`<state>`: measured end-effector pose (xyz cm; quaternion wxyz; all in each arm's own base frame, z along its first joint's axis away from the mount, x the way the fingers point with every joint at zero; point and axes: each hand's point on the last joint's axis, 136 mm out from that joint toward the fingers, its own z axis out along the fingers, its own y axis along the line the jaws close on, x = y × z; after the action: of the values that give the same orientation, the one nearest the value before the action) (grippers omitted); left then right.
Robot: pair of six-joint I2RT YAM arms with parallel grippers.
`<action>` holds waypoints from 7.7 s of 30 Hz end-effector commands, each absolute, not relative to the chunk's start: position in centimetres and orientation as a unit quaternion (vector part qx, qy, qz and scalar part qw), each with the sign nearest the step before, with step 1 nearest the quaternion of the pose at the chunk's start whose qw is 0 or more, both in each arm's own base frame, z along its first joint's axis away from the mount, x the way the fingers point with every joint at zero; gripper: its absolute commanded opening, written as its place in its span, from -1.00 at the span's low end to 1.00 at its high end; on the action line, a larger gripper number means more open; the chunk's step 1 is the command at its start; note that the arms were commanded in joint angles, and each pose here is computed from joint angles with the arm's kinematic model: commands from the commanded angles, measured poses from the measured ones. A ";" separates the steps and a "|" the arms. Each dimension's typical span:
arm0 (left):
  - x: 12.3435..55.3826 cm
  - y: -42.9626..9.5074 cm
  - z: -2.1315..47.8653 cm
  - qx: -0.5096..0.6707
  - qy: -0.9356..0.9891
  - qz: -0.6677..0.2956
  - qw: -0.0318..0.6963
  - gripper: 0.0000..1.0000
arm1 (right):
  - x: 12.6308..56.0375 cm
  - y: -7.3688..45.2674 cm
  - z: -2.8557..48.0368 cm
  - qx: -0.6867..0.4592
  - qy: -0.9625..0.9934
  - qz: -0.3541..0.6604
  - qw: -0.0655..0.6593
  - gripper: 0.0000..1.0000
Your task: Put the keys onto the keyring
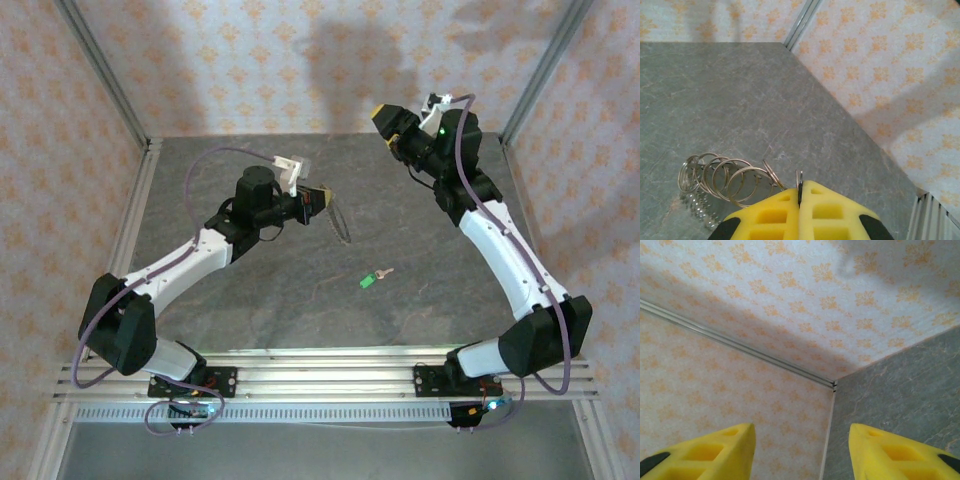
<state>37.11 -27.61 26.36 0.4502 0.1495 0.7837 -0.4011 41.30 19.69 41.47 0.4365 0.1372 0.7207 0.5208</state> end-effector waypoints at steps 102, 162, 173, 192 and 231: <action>35.6 -27.4 43.4 0.107 0.554 -0.556 0.610 -1.00 | 33.0 26.9 43.8 -0.055 0.530 0.722 0.443 -0.46; 34.8 -25.8 40.6 0.188 0.672 -0.534 0.477 0.09 | 31.3 26.7 41.0 -0.247 0.658 0.594 0.392 -1.00; 35.4 -26.5 40.8 0.179 0.662 -0.565 0.460 -0.01 | 31.6 26.9 41.1 -0.244 0.652 0.604 0.389 -1.00; 34.4 -29.0 41.1 0.208 0.647 -0.590 0.437 -0.22 | 31.9 26.8 40.9 -0.234 0.652 0.604 0.394 -1.00; 32.4 -30.4 39.6 0.258 0.662 -0.563 0.423 -1.00 | 32.9 26.6 40.0 -0.217 0.663 0.595 0.399 -1.00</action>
<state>34.90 -29.15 38.45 0.4290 0.2064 0.6779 -0.5602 32.35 26.68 38.65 0.3668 -0.2097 0.6805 0.5987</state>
